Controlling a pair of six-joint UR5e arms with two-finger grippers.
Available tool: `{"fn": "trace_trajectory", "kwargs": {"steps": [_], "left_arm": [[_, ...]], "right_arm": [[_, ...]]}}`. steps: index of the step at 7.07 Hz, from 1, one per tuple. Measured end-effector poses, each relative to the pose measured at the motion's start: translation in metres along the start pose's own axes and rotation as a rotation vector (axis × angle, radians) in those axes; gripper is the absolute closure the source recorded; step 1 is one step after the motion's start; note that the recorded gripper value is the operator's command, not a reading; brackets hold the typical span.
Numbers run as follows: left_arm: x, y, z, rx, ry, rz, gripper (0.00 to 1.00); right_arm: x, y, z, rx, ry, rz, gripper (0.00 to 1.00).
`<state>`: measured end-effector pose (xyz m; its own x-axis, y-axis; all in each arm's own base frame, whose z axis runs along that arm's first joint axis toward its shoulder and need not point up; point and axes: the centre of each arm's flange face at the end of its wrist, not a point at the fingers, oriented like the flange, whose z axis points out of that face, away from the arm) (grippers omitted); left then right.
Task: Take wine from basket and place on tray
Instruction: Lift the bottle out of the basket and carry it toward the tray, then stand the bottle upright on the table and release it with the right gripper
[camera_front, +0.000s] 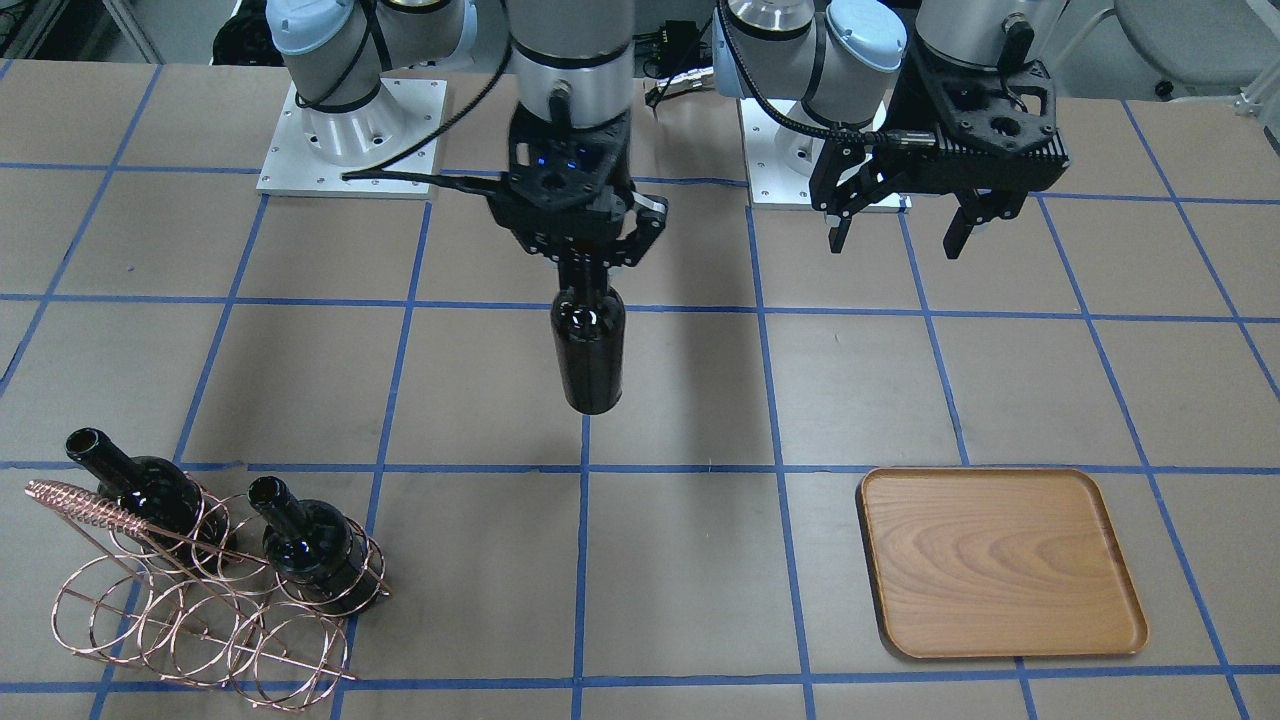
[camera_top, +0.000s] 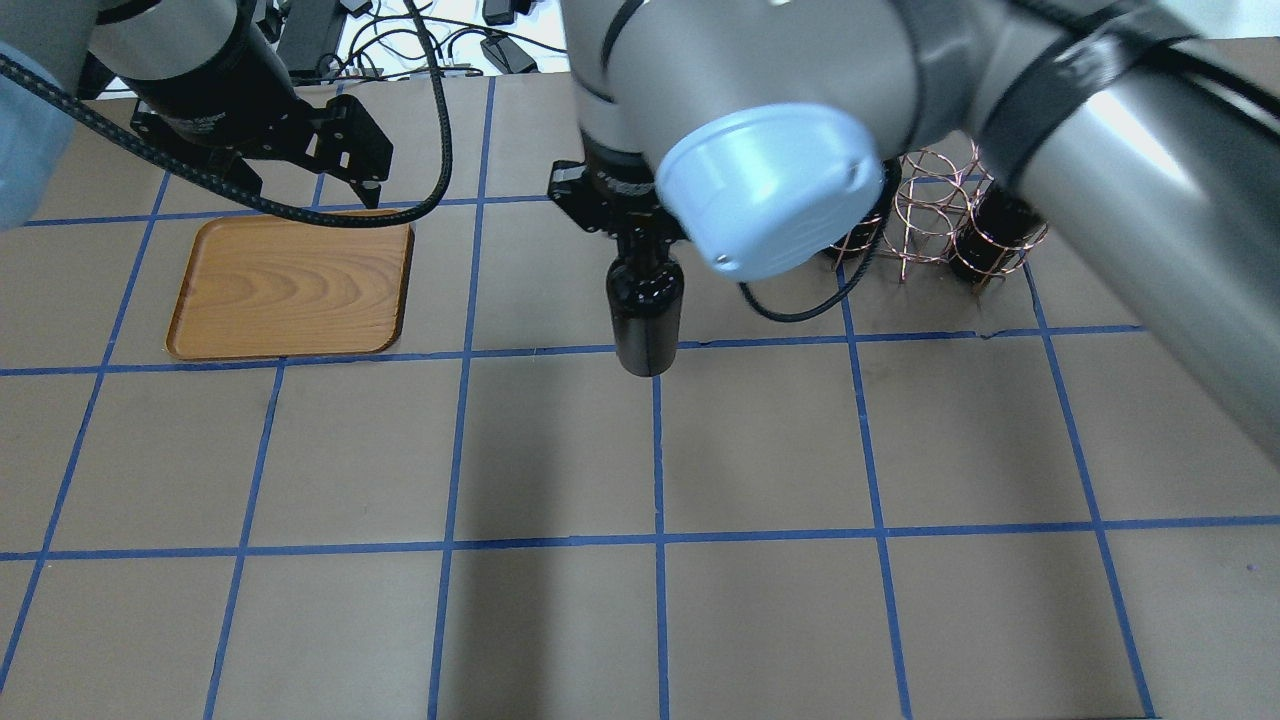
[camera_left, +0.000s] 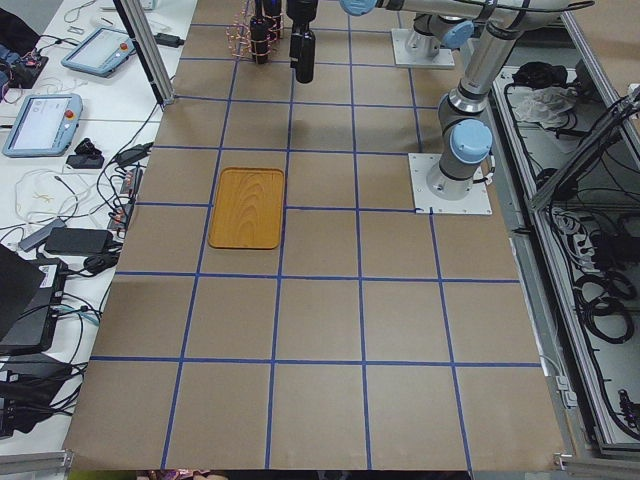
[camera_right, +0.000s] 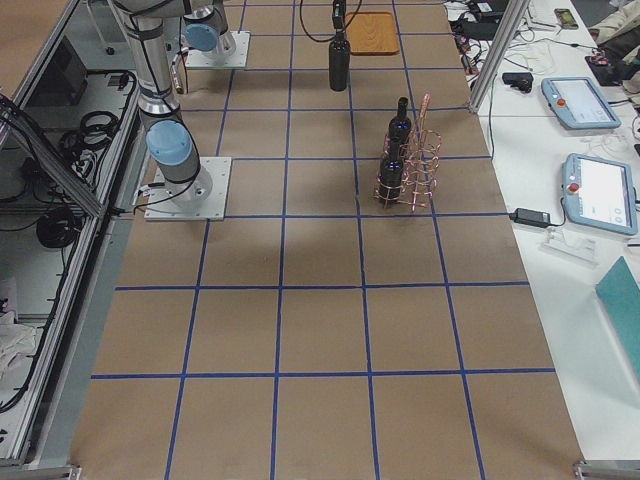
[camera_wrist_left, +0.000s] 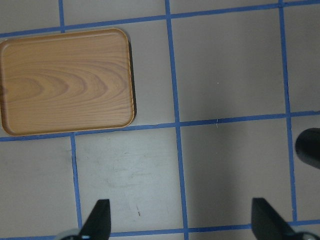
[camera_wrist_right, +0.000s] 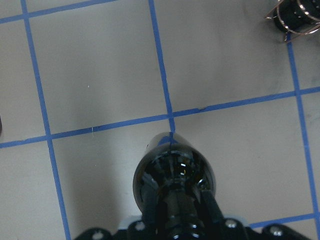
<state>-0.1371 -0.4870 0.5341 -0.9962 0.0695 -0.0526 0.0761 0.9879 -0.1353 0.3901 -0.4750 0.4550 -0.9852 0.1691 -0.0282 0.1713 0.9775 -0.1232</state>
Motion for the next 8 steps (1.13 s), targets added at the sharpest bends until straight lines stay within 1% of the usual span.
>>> {"fn": "trace_trajectory", "kwargs": {"steps": [2, 3, 4, 5, 6, 8], "left_arm": [[0.0, 0.0, 0.0, 0.0, 0.0, 0.001, 0.0], [0.0, 0.0, 0.0, 0.0, 0.0, 0.001, 0.0], [0.0, 0.001, -0.001, 0.002, -0.001, 0.0, 0.0], [-0.001, 0.001, -0.002, 0.002, -0.001, 0.0, 0.0], [-0.001, 0.001, -0.002, 0.002, -0.002, 0.0, 0.0], [-0.001, 0.002, -0.001, -0.003, -0.001, -0.001, 0.0]], "right_arm": [[-0.031, 0.005, 0.042, -0.004, 0.015, 0.024, 0.78], [-0.036, 0.007, 0.056, -0.016, 0.023, 0.04, 0.78], [-0.037, 0.009, 0.067, -0.03, 0.034, 0.045, 0.66], [-0.038, 0.01, 0.075, -0.039, 0.041, 0.044, 0.19], [-0.038, 0.011, 0.078, -0.039, 0.04, 0.045, 0.0], [-0.038, 0.006, 0.074, -0.029, 0.024, 0.045, 0.0]]}}
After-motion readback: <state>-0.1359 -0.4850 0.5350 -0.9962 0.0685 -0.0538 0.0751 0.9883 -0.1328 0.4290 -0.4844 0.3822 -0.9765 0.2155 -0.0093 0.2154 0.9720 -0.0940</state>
